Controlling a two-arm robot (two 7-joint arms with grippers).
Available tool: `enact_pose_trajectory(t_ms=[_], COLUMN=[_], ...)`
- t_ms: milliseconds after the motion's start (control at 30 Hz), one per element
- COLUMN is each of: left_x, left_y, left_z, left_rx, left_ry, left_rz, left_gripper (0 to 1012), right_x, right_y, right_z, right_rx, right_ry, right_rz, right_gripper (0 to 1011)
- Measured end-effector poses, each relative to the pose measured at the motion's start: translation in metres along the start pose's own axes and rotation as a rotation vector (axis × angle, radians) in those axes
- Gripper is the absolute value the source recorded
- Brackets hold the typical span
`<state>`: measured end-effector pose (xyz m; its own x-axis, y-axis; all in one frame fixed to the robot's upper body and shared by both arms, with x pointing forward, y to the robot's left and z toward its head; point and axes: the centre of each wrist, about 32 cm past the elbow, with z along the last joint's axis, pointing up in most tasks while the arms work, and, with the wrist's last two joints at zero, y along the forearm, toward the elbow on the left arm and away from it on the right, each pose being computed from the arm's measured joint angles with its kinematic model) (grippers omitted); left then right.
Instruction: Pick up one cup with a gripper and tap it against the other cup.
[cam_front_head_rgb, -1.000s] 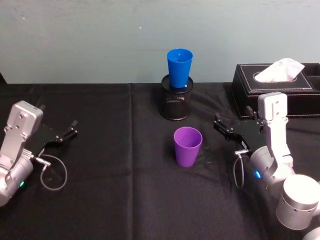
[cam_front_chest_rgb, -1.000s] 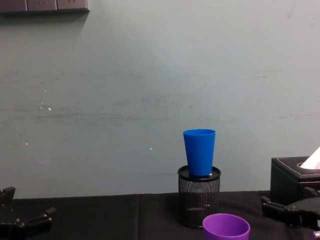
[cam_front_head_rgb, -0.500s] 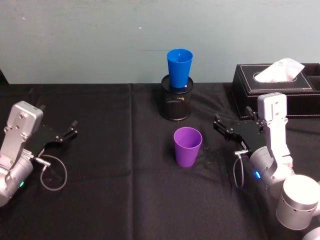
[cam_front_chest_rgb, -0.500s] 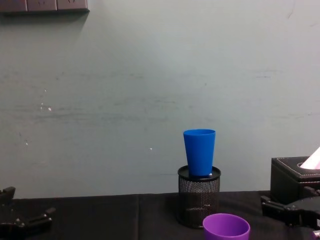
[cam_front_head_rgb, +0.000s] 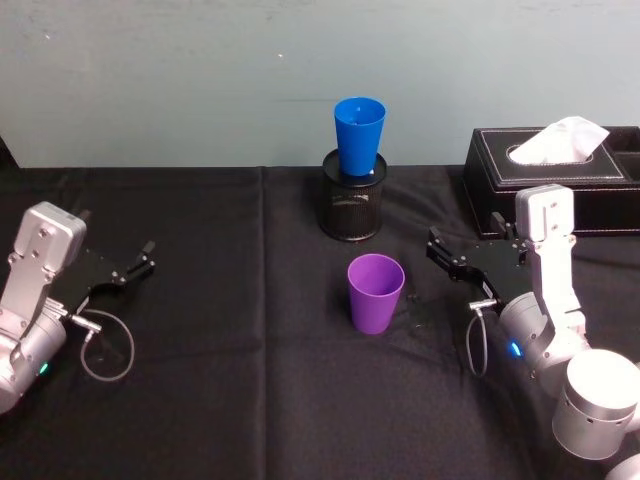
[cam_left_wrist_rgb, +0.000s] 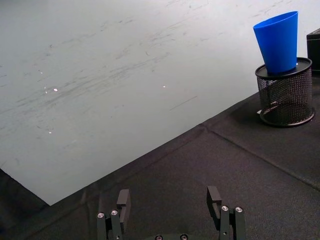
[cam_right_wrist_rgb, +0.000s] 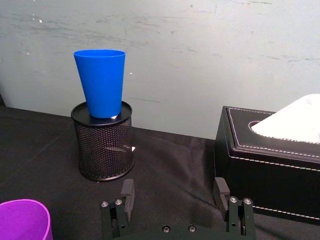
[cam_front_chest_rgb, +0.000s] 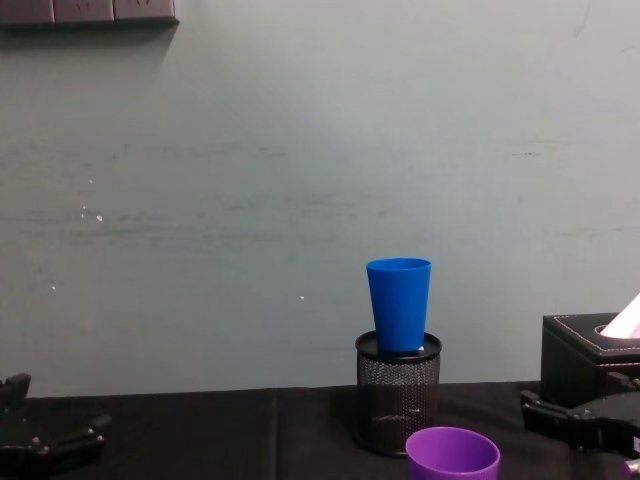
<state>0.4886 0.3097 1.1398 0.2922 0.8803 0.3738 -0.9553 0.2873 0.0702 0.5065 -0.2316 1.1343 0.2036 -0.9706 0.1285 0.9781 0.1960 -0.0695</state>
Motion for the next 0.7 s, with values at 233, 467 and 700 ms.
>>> enact_pose_trajectory(t_ms=[233, 467, 700], left_x=[0.0000, 0.0000, 0.0000], left_y=[0.0000, 0.0000, 0.0000], left_z=[0.0000, 0.0000, 0.0000], left_rx=[0.000, 0.000, 0.000], left_ry=[0.000, 0.000, 0.000], left_rz=[0.000, 0.000, 0.000], left_gripper=[1000, 1000, 1000], right_x=[0.0001, 0.0002, 0.0002], right_y=[0.0000, 0.0000, 0.0000], right_z=[0.0002, 0.0004, 0.0004], right_rx=[0.001, 0.001, 0.001], right_ry=[0.000, 0.000, 0.001], right_rz=[0.000, 0.000, 0.000], right_gripper=[1003, 1003, 1003])
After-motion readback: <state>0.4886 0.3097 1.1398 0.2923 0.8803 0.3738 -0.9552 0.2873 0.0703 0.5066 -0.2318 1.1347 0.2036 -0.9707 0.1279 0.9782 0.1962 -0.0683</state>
